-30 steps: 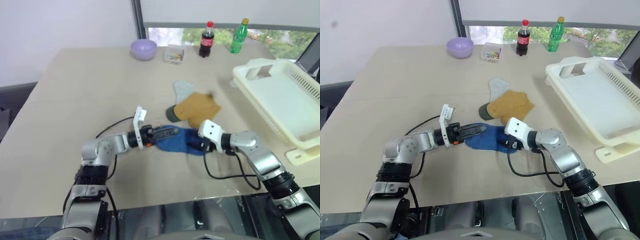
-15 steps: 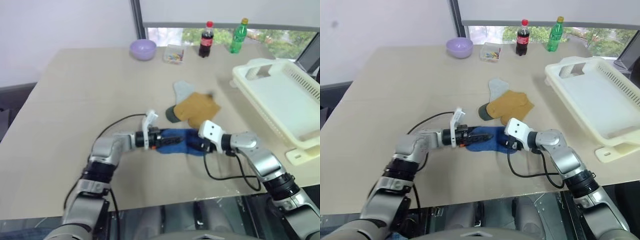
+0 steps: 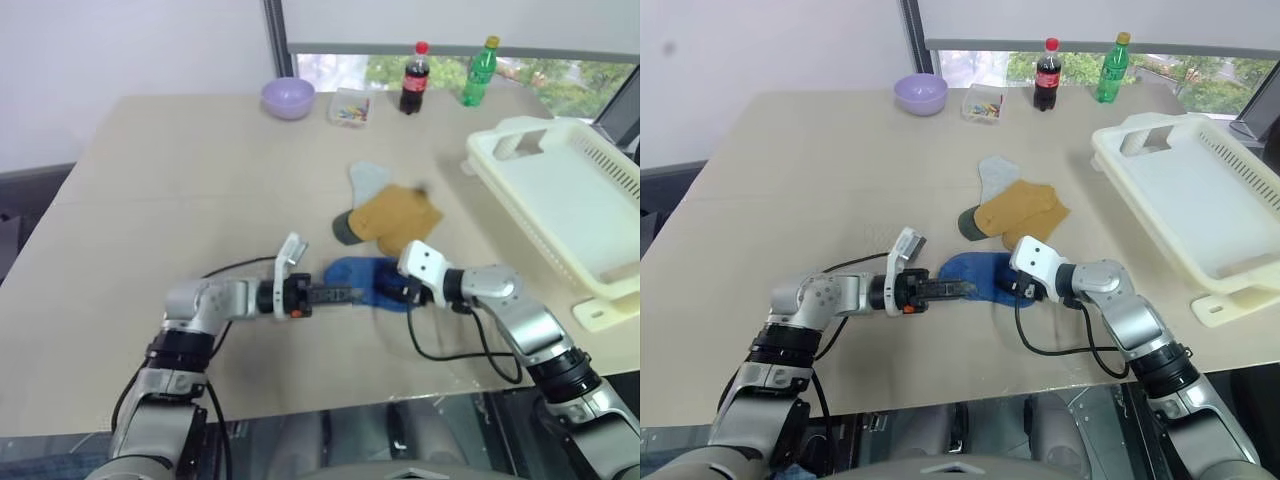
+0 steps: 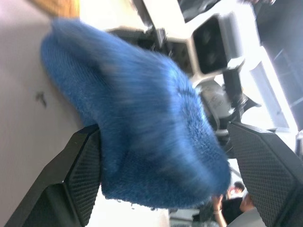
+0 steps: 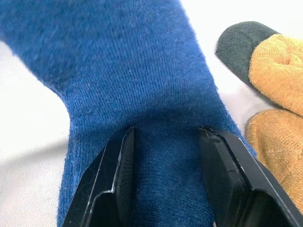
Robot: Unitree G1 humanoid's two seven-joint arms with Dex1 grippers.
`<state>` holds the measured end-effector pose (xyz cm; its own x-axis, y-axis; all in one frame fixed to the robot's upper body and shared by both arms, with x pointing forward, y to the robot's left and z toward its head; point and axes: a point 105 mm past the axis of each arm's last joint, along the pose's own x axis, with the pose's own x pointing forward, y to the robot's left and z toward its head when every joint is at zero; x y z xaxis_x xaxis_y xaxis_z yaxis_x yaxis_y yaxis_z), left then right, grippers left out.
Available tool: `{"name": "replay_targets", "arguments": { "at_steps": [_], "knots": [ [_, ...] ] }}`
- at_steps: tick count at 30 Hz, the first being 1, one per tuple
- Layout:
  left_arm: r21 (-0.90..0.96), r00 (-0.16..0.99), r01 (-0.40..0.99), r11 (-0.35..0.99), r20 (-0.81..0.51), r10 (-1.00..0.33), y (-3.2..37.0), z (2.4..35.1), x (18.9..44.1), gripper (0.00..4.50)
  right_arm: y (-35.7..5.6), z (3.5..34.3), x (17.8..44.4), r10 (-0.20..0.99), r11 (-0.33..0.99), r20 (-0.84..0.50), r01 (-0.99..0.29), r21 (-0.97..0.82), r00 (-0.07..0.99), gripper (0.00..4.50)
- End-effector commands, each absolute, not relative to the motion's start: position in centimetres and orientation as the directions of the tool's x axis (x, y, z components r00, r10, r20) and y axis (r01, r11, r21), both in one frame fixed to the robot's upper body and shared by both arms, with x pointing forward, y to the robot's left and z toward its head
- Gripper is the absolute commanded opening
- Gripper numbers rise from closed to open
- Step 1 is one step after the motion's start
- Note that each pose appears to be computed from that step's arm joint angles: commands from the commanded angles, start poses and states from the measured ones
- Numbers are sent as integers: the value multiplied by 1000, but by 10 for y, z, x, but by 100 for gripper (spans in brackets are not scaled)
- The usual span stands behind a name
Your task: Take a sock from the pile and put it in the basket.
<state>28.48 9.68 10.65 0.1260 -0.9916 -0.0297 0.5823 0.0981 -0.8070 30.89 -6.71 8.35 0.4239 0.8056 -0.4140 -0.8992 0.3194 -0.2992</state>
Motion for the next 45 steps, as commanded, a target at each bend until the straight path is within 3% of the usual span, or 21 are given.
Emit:
{"name": "replay_targets", "arguments": {
  "at_steps": [1,4,10,17,27,37,40,45],
  "knots": [
    [-805,137,591,59,28,-990,98,121,287,424,-74,69,307,778,325,-467,-906,-272,420,215],
    [-824,144,567,7,91,-985,101,133,286,424,-74,68,307,777,322,-470,-906,-273,418,215],
    [-834,91,552,-9,70,-993,94,127,268,424,-74,68,307,778,321,-469,-906,-274,418,215],
    [-820,139,572,23,69,-988,93,127,276,424,-75,67,306,776,323,-473,-907,-272,418,215],
    [-837,129,544,-59,153,-980,73,131,276,424,-75,74,306,777,330,-462,-902,-278,427,215],
    [-848,180,526,-59,179,-967,54,128,288,424,-70,87,297,784,336,-459,-907,-253,418,215],
    [-849,186,524,-58,181,-966,52,127,290,424,-69,94,296,792,327,-448,-908,-260,414,287],
    [-853,177,519,-52,166,-970,47,123,288,424,-70,103,295,788,333,-431,-893,-303,440,446]
  ]
}}
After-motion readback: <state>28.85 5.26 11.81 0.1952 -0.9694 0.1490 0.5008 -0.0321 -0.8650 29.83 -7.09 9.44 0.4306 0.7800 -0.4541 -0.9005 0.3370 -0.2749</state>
